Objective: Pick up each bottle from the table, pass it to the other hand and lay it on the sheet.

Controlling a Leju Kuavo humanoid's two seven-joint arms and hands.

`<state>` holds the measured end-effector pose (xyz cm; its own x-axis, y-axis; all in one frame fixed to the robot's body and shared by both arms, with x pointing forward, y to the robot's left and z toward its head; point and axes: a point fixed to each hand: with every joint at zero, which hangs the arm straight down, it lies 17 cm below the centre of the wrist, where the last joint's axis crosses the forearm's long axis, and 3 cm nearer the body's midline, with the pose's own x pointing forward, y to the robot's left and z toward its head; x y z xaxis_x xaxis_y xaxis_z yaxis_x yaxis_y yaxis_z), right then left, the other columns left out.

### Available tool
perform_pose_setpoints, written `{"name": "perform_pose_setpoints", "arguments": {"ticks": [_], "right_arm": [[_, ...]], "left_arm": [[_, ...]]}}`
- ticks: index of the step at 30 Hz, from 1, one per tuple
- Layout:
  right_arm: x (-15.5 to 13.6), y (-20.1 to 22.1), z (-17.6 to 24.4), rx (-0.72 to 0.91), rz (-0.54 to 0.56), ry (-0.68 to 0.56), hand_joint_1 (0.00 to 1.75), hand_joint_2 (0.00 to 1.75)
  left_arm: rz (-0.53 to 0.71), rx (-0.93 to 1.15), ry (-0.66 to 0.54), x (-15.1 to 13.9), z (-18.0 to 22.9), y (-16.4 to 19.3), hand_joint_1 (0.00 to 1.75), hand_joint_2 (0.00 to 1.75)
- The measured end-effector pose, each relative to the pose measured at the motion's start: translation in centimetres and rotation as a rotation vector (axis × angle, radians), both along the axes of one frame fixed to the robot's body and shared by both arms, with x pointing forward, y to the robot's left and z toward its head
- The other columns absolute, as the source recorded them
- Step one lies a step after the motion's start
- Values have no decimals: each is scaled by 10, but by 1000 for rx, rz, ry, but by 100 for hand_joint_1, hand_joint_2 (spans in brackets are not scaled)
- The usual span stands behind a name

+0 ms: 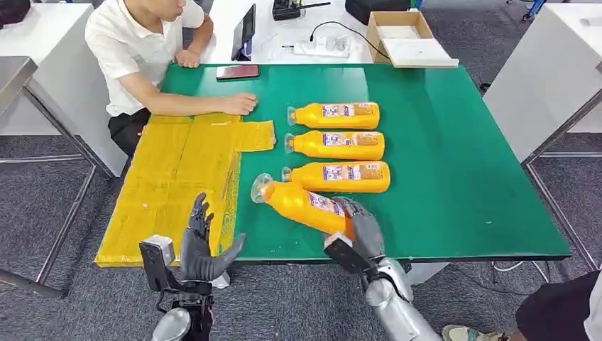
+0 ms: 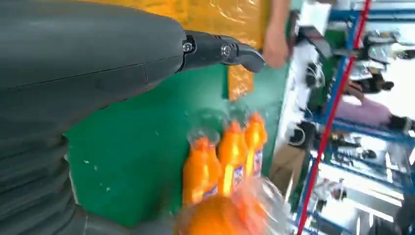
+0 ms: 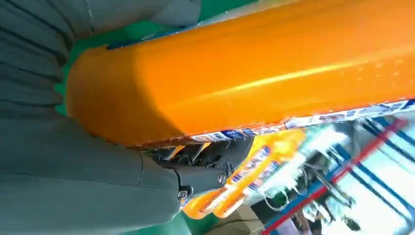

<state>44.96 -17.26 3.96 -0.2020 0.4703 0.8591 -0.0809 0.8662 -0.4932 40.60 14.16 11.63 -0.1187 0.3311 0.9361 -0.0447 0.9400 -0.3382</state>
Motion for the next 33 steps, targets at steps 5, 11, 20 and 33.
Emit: {"name": "perform_pose_setpoints", "arguments": {"ticks": [5, 11, 20, 33], "right_arm": [[-10, -2, 65, 163, -96, -181, 175, 175], [-21, 2, 103, 232, -123, -287, 175, 175], [-24, 12, 112, 283, -112, -305, 175, 175], [-30, 118, 76, 174, 181, -177, 175, 175]], "left_arm": [[75, -32, 35, 2, -7, 13, 0, 175], [12, -53, 24, 1, -4, -4, 0, 175], [-261, -90, -87, -22, 24, -64, 0, 175], [-374, -68, -138, -30, 37, -89, 0, 175]]}}
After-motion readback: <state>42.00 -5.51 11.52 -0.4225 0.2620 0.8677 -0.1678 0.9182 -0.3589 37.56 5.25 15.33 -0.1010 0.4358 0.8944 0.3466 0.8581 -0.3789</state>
